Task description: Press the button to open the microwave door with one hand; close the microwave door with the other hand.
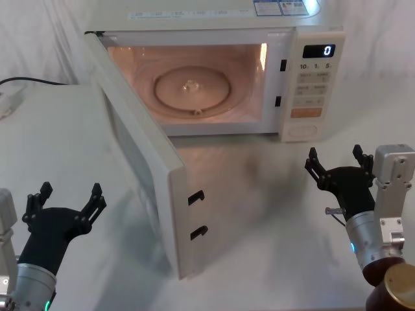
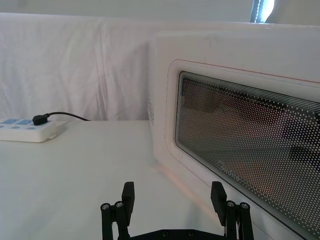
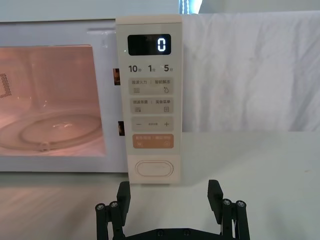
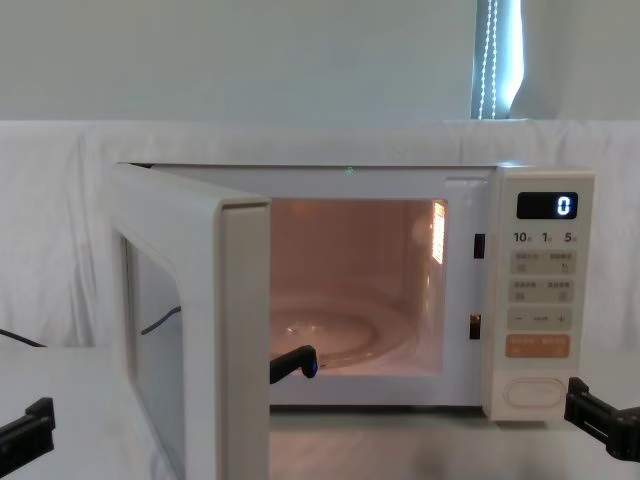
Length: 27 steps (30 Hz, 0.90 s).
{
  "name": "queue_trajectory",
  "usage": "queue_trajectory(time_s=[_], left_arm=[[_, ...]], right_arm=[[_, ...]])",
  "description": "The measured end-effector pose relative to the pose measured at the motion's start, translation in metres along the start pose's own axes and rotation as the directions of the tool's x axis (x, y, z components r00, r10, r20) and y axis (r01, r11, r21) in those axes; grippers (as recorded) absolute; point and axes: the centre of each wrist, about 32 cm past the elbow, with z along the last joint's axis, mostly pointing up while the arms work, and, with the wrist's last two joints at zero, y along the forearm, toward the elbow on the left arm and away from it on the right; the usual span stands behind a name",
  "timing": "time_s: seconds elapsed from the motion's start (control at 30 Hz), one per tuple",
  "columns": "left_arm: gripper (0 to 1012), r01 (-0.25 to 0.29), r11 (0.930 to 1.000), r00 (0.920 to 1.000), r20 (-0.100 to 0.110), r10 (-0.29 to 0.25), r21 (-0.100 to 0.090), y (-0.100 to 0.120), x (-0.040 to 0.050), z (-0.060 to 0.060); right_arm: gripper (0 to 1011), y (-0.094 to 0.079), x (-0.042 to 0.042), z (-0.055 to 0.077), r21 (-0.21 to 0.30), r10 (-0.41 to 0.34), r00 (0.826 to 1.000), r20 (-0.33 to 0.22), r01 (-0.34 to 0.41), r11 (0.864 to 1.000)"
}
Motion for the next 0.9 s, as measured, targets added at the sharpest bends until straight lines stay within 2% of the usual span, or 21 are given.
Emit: queue_trajectory(time_s=[0.67, 0.9], left_arm=[[992, 0.0, 1.0, 1.0, 0.0, 0.0, 0.0, 0.0, 0.0, 0.0], [821, 0.0, 1.0, 1.0, 0.0, 0.0, 0.0, 0.0, 0.0, 0.0]], right_arm=[[1002, -0.0003, 0.0003, -0.0002, 0.007, -0.008, 1.0, 0.002, 0.008, 1.0], [1002, -0.0003, 0.0004, -0.0003, 0.006, -0.008, 1.0, 0.002, 0.008, 1.0]])
